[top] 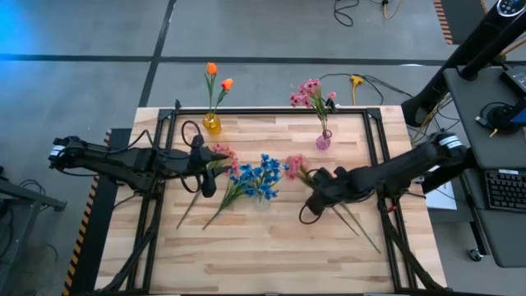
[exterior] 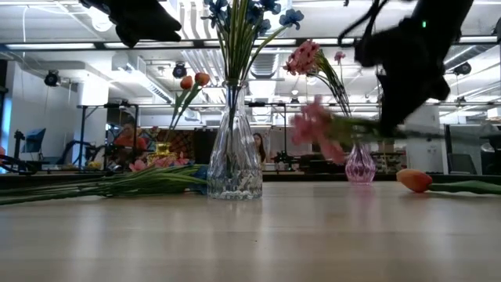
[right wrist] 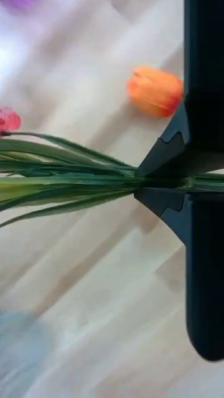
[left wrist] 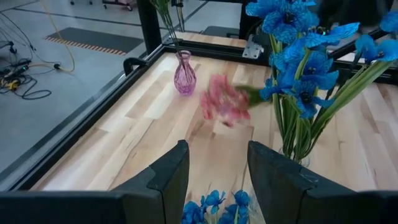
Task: Sort flowers into vase by color
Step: Put the right pink flowers into the pink vase
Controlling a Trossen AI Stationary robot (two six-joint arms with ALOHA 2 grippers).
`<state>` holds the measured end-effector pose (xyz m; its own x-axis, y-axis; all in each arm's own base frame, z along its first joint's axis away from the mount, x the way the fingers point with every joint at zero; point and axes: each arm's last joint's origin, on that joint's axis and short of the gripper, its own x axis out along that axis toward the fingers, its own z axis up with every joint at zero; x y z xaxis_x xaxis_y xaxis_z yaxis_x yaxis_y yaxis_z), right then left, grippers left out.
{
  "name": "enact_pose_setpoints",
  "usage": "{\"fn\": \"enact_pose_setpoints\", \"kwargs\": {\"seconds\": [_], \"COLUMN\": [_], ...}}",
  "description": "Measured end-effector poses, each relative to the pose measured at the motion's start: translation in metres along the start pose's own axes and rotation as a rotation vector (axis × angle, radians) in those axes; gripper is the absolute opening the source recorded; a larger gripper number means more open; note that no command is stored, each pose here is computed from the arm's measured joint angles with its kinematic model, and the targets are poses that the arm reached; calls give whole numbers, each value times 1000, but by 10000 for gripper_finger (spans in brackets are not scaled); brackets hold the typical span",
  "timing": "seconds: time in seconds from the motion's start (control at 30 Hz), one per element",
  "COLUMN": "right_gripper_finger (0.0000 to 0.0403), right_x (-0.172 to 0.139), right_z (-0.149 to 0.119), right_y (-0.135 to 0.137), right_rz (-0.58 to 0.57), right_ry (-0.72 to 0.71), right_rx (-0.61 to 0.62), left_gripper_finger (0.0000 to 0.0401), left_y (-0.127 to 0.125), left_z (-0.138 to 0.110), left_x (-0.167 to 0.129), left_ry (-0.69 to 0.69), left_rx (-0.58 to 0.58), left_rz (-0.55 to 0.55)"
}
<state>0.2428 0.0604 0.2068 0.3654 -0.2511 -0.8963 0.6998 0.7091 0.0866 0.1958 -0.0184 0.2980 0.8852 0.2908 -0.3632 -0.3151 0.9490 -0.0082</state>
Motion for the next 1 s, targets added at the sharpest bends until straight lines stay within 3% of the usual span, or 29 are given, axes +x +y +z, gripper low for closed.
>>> {"fn": "enact_pose_setpoints", "kwargs": {"seconds": [0.27, 0.4, 0.6, 0.8, 1.0], "right_gripper_finger": [18, 18, 18, 18, 18], "right_x": [-37, -44, -49, -51, -62], "right_z": [11, 12, 16, 18, 25], "right_y": [-20, -23, -22, -24, -20], "right_rz": [48, 132, 234, 179, 225], "right_ry": [-327, -456, -565, -633, -746], "right_rx": [49, 55, 33, 18, -7], "left_gripper_finger": [146, 146, 146, 146, 146], "left_y": [0, 0, 0, 0, 0], "left_z": [0, 0, 0, 0, 0], "left_x": [0, 0, 0, 0, 0], "left_ry": [-2, -2, -2, -2, -1], "left_rx": [0, 1, 1, 1, 10], "left_rz": [0, 0, 0, 0, 0]}}
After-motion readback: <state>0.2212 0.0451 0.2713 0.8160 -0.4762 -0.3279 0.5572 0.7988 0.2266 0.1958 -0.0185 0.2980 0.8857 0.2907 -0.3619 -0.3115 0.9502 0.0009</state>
